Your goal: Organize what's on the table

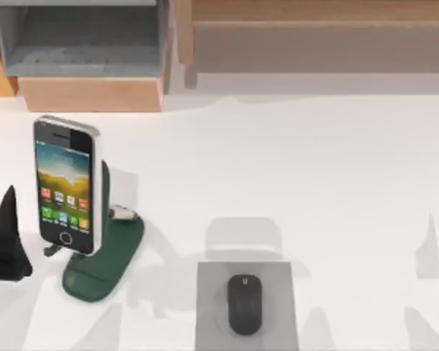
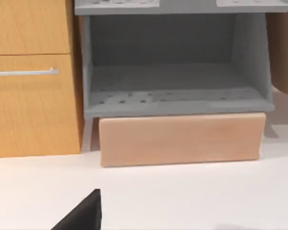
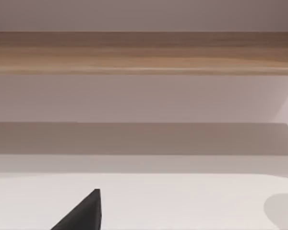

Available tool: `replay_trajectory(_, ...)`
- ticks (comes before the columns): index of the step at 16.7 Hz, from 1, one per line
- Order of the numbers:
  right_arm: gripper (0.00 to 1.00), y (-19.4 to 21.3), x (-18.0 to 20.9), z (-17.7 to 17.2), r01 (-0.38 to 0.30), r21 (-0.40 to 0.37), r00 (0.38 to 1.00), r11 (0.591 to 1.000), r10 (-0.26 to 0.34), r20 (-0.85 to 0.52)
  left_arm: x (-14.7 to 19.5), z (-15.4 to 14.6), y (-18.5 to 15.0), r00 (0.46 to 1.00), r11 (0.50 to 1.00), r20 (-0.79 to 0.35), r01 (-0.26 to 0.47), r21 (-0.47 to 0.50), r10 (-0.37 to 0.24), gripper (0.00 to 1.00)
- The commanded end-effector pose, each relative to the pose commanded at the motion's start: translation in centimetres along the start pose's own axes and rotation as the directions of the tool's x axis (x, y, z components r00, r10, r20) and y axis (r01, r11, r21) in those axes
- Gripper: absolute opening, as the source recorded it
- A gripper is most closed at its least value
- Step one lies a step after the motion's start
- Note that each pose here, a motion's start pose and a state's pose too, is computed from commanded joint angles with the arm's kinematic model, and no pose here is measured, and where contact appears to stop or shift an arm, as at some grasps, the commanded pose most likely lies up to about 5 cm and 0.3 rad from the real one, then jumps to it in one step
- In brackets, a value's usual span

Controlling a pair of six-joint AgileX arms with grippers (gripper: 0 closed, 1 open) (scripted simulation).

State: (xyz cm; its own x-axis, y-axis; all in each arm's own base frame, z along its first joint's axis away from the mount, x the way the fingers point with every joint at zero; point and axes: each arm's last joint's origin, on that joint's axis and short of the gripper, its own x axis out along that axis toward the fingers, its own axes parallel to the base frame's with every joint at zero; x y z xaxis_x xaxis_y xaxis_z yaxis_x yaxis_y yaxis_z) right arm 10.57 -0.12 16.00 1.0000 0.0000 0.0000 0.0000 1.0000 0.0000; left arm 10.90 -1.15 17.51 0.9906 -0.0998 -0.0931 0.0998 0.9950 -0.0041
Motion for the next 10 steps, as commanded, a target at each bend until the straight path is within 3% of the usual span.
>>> replay_trajectory(4, 1.00, 0.00, 0.00, 0.00, 0.000, 0.000, 1.000, 1.000, 0.000, 0.000, -0.28, -1.47, 0.95, 0.992, 0.996, 0.087, -0.094, -0.005, 0.094, 1.00)
replay_trajectory(10, 1.00, 0.00, 0.00, 0.00, 0.000, 0.000, 1.000, 1.000, 0.000, 0.000, -0.29, -1.54, 1.00, 0.991, 0.995, 0.093, -0.100, -0.005, 0.100, 1.00)
